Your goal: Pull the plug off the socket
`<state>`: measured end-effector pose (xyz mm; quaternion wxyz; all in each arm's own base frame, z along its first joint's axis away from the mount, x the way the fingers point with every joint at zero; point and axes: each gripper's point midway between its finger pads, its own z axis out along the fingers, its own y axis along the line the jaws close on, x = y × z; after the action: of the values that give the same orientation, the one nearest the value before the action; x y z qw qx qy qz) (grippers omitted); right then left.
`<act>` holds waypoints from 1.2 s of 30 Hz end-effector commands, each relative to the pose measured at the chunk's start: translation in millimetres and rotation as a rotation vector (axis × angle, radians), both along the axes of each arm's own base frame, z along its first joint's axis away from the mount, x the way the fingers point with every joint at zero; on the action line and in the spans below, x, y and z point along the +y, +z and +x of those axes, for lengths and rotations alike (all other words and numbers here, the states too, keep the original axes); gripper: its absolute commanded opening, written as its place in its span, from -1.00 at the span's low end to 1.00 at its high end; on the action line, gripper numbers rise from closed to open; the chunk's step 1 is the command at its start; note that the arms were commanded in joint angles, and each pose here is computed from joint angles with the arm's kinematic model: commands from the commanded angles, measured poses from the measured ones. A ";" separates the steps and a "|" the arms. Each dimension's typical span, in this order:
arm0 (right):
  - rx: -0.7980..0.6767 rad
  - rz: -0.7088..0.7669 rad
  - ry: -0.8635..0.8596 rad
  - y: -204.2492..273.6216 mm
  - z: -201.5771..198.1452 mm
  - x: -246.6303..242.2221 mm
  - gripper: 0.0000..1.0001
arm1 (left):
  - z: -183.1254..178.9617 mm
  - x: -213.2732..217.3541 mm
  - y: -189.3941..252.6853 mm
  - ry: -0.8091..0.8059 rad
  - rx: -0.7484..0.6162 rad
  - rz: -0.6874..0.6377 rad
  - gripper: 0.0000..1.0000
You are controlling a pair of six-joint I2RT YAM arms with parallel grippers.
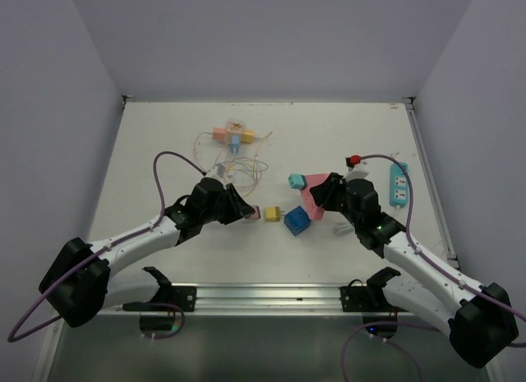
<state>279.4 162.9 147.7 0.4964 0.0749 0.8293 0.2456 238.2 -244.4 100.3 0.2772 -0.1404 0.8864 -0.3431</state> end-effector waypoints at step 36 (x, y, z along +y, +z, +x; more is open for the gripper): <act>-0.157 0.091 0.259 67.1 -6.8 44.0 -1.00 | 36.6 -27.5 73.5 0.004 -0.156 -0.138 0.99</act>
<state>264.4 190.7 164.9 0.4758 -0.0035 0.8245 0.3063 261.4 -271.8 138.7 0.3155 -0.1093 0.8521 -0.4030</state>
